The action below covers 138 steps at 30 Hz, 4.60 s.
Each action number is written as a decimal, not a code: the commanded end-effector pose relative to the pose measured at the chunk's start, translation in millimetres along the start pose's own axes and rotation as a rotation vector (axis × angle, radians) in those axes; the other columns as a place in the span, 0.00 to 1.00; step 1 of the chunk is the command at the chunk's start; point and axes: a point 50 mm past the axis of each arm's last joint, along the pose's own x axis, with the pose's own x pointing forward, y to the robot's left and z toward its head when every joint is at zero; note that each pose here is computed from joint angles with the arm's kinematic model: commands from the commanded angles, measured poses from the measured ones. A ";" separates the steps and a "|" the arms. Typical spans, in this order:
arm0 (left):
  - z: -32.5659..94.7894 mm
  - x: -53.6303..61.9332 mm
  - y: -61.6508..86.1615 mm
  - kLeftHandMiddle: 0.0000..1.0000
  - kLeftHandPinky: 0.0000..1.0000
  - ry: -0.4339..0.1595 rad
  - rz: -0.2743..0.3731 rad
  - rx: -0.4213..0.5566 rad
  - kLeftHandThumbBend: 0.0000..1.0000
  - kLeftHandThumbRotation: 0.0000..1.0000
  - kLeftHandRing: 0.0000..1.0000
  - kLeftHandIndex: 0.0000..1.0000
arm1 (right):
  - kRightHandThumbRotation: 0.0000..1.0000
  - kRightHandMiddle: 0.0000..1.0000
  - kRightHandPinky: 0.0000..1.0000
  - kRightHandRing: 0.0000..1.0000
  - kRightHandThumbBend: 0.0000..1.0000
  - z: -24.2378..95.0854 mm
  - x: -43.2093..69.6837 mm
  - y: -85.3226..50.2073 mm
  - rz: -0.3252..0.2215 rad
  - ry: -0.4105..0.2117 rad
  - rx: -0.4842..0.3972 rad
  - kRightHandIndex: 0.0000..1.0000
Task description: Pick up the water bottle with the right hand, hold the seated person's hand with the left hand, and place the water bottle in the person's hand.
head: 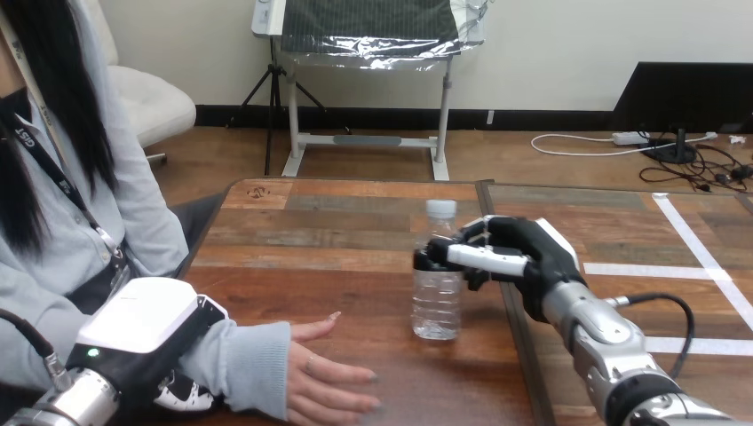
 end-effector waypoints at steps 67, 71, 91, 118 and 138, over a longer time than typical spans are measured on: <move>38.9 41.7 42.0 0.34 0.25 -0.168 0.222 -0.089 0.83 0.00 0.28 0.37 | 0.00 0.29 0.17 0.21 0.72 49.0 7.0 50.7 0.344 -0.296 -0.105 0.34; 39.1 41.9 41.0 0.34 0.25 -0.185 0.244 -0.097 0.84 0.00 0.28 0.37 | 0.00 0.30 0.17 0.21 0.72 46.7 4.9 49.5 0.371 -0.309 -0.057 0.34; 39.6 46.7 38.3 0.35 0.26 -0.195 0.231 -0.109 0.84 0.00 0.29 0.37 | 0.00 0.32 0.17 0.22 0.72 39.9 -3.4 44.8 0.424 -0.372 0.010 0.35; 39.9 53.1 38.2 0.39 0.30 -0.192 0.234 -0.113 0.86 0.00 0.33 0.42 | 0.00 0.35 0.19 0.24 0.74 38.7 -8.5 38.4 0.420 -0.431 0.055 0.36; 35.4 52.3 37.6 0.55 0.45 -0.180 0.225 -0.098 0.92 0.13 0.49 0.59 | 0.09 0.57 0.47 0.52 0.89 39.2 -4.8 35.8 0.395 -0.385 0.060 0.64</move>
